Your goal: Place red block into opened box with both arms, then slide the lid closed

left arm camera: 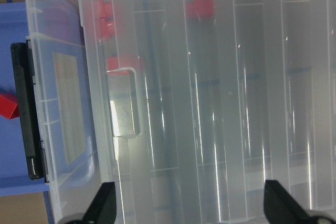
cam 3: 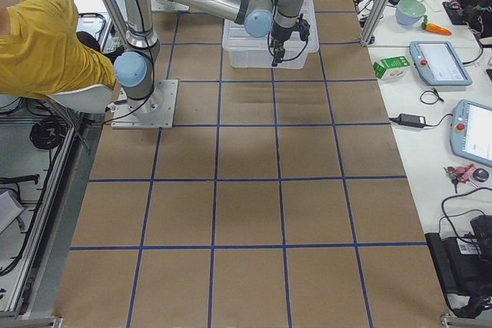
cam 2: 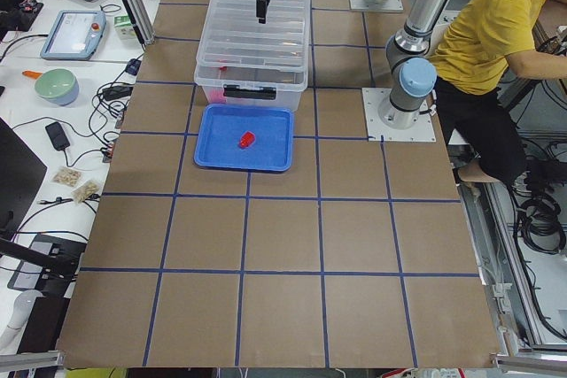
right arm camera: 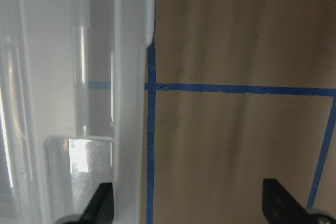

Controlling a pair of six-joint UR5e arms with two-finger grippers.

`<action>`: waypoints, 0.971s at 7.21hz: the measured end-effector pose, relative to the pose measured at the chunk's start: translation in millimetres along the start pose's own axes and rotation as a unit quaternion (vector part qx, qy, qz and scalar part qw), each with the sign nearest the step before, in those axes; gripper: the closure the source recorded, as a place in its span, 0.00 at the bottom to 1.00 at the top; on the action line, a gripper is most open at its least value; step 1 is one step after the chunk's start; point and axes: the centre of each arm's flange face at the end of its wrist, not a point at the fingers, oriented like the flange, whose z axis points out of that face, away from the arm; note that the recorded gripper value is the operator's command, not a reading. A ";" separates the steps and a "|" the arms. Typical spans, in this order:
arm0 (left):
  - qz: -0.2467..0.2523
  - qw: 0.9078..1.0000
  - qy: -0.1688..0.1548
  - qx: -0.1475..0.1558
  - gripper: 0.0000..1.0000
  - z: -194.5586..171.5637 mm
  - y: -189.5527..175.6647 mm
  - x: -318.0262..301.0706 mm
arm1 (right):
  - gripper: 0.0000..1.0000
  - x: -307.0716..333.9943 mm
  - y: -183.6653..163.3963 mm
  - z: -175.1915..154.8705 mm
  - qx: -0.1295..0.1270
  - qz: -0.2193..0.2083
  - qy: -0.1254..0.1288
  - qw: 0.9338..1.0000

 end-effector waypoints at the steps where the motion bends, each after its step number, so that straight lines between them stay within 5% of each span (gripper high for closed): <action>1: -0.001 1.000 -0.007 -0.005 0.00 0.7 1.3 -1.3 | 0.00 4.8 -0.6 -0.7 0.001 0.003 0.000 1.000; 5: -0.016 0.999 -0.028 -0.023 0.00 3.7 2.5 -8.4 | 0.00 33.6 -3.0 -3.2 0.002 -0.008 -0.002 1.000; 7: -0.085 0.995 -0.034 -0.024 0.00 3.1 -3.8 -43.8 | 0.00 52.1 -3.6 -4.5 0.003 -0.014 -0.003 1.000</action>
